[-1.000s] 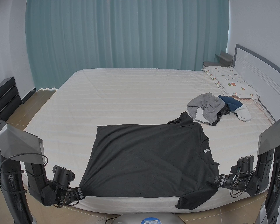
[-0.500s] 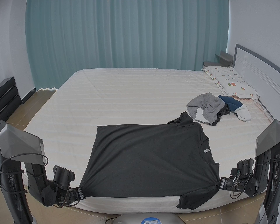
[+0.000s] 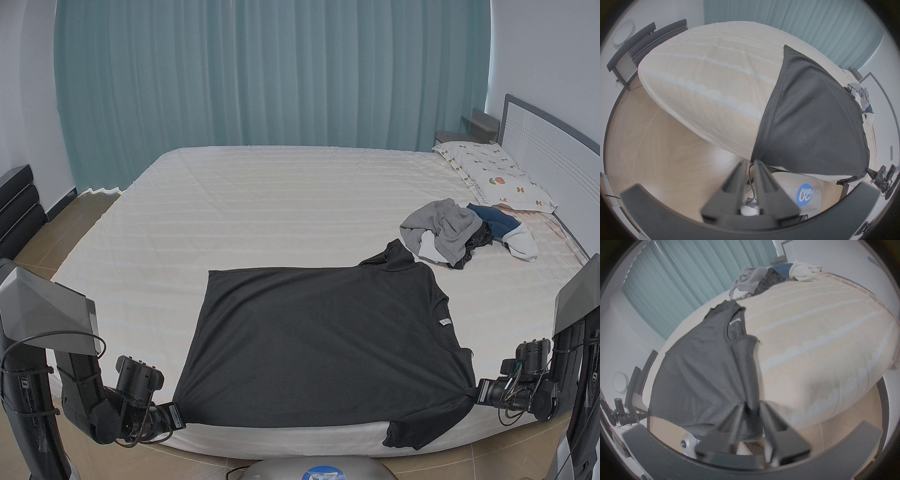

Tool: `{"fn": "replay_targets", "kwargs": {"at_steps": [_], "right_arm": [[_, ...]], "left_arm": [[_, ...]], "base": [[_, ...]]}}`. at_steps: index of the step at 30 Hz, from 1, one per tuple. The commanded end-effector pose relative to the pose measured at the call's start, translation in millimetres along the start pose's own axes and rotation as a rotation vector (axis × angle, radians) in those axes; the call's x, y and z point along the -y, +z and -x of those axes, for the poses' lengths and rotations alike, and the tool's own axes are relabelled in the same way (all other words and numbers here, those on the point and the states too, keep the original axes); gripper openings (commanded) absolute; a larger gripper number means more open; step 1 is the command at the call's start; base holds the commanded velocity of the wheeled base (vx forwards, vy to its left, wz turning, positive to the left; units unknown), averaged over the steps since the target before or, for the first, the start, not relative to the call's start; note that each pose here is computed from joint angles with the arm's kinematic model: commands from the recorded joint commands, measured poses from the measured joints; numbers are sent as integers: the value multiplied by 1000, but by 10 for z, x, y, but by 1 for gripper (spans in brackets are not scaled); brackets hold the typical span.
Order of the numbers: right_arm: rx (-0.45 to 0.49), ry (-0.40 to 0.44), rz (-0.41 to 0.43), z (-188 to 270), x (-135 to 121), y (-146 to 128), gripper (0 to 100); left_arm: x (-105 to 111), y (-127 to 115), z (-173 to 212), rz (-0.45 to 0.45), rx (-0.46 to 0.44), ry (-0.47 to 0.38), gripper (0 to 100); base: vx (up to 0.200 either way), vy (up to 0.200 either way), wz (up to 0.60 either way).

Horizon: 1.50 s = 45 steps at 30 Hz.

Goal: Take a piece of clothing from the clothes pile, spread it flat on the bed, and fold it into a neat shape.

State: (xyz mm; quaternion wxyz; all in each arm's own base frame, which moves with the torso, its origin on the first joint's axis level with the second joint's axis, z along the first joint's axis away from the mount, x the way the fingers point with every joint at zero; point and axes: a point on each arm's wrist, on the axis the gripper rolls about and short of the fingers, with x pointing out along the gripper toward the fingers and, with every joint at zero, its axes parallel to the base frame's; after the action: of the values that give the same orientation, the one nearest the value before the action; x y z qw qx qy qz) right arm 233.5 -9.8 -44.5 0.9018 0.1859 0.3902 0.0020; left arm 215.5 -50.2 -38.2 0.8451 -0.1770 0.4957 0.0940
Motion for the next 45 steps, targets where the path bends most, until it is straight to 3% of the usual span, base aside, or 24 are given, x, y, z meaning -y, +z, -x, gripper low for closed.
{"fn": "replay_targets", "kwargs": {"at_steps": [1,11,19,32,45], "right_arm": [[31,18,-6,19,-19,26,100],[284,130,-150,285,-200,448,100],[368,191,-130,544,-383,552,100],[352,182,-124,567,-383,531,100],[336,189,-116,563,-419,492,100]], "left_arm": [[23,27,8,5,14,-12,100],[162,318,280,56,180,-138,100],[311,485,298,181,235,-201,100],[323,497,284,187,235,-211,100],[350,532,265,223,241,-223,100]], "base": [[0,0,0],[0,0,0],[0,0,0],[185,0,0],[0,0,0]]}}
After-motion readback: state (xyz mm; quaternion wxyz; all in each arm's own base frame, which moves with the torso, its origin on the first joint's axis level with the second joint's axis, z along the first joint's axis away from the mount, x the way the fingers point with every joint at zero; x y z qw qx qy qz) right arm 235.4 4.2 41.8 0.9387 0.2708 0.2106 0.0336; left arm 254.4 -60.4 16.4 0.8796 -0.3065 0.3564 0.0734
